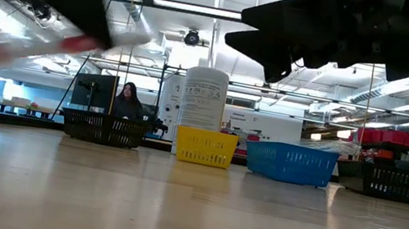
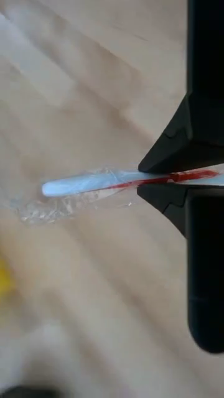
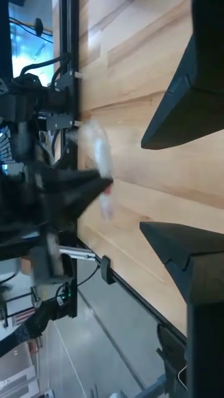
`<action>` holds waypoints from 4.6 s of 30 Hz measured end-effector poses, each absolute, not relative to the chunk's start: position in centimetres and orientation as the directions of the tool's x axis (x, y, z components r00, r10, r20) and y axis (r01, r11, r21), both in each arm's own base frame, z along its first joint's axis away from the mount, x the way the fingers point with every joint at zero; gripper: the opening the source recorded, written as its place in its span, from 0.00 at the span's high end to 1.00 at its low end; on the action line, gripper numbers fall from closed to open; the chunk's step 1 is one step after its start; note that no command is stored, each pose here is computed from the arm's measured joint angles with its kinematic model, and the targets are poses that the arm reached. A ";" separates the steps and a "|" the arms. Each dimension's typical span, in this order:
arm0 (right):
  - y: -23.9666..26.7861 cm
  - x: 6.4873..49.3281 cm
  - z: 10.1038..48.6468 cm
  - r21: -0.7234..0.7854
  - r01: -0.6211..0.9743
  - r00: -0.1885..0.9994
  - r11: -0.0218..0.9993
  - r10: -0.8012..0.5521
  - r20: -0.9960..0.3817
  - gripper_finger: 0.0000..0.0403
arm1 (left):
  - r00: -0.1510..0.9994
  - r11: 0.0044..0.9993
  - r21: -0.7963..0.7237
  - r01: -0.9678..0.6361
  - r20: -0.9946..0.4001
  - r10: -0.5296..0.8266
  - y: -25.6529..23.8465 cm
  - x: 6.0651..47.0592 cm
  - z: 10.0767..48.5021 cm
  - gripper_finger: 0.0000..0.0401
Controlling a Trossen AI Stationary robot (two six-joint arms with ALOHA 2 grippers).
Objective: Pick & Place Travel size toiletries
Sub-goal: Put the red toothbrush into the blue bin
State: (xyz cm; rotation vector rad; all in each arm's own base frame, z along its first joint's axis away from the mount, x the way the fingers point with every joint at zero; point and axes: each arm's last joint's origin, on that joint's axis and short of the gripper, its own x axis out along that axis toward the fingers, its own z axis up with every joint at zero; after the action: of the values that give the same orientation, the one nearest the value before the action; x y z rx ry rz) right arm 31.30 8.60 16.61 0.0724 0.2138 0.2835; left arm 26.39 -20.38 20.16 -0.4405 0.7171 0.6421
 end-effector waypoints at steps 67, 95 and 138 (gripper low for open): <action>10.2 28.6 19.2 -0.077 0.420 0.898 0.904 -0.426 -0.112 0.96 | 0.761 0.906 0.063 -0.418 -0.520 0.387 -12.4 36.7 28.0 0.64; -0.2 23.4 15.9 -0.090 0.801 0.530 0.591 -0.772 -0.351 0.91 | 0.761 0.897 0.059 -0.438 -0.506 0.405 -12.3 36.7 27.8 0.60; -4.1 24.3 13.2 -0.056 0.665 0.630 0.744 -0.600 -0.493 0.86 | 0.772 0.936 0.172 -0.307 -0.530 0.350 -12.3 36.8 27.8 0.60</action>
State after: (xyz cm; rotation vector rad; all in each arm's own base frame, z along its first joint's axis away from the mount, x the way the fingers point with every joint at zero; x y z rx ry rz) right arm 24.31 -4.11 13.25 0.1362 0.5133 -0.7271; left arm 36.81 -12.34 27.76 0.0774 0.5899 0.3564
